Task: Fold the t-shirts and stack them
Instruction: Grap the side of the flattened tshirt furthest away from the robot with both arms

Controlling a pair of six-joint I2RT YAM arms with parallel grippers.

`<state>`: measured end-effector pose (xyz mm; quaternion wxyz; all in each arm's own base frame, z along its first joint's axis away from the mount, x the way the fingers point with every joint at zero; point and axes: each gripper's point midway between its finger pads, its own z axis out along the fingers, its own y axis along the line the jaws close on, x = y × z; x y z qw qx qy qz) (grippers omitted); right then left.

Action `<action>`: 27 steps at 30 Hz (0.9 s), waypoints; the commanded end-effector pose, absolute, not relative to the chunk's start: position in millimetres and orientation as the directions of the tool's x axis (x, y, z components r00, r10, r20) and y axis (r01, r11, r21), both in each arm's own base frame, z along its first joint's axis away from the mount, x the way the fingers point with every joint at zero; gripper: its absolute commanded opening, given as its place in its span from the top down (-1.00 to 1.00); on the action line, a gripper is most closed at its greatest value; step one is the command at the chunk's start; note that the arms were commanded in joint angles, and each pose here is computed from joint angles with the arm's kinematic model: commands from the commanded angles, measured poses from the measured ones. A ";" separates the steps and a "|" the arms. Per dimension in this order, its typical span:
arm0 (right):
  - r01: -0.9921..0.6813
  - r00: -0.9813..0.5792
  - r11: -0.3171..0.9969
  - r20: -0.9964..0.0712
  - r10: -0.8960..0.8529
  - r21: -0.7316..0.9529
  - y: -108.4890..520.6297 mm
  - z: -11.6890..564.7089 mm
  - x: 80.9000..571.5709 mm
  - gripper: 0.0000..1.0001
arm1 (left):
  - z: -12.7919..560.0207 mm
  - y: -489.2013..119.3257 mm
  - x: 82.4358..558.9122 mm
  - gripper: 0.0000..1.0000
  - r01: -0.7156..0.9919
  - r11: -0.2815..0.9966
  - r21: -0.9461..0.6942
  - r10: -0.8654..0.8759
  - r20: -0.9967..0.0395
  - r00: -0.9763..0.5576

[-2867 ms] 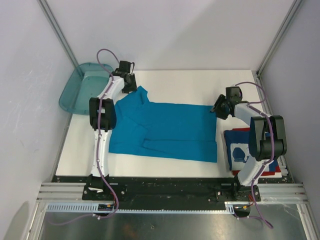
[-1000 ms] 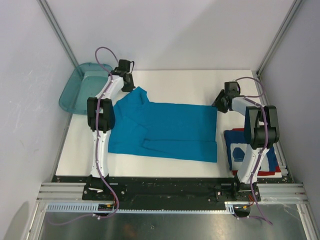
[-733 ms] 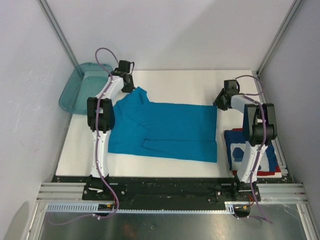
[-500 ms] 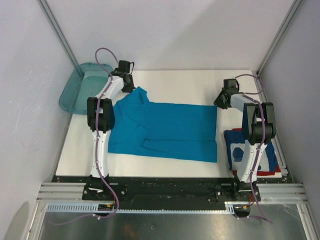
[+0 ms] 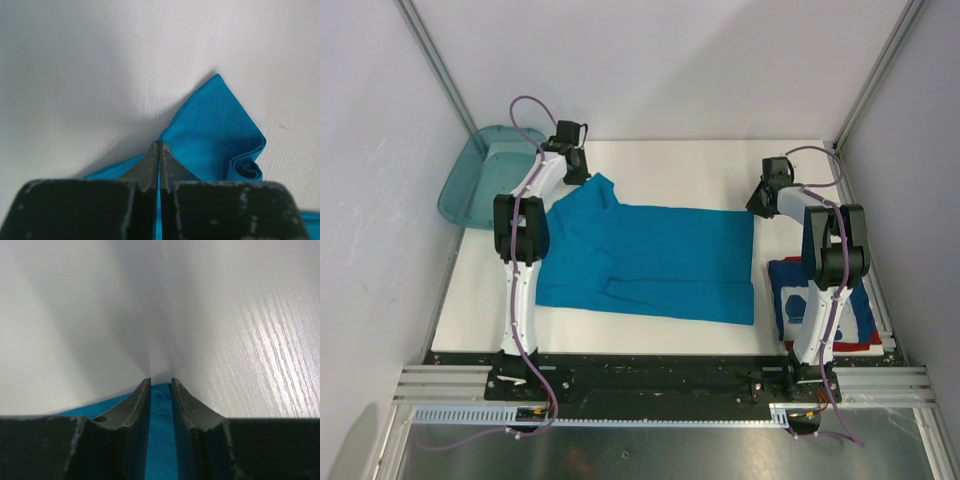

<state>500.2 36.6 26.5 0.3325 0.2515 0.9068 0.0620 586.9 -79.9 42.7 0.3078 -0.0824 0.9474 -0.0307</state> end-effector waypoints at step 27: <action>0.411 -0.692 0.908 -0.619 0.372 0.086 35.9 52.6 516.5 1.00 | 137.4 -64.8 612.2 1.00 -0.113 0.974 -0.196 -0.222 -0.719 -0.658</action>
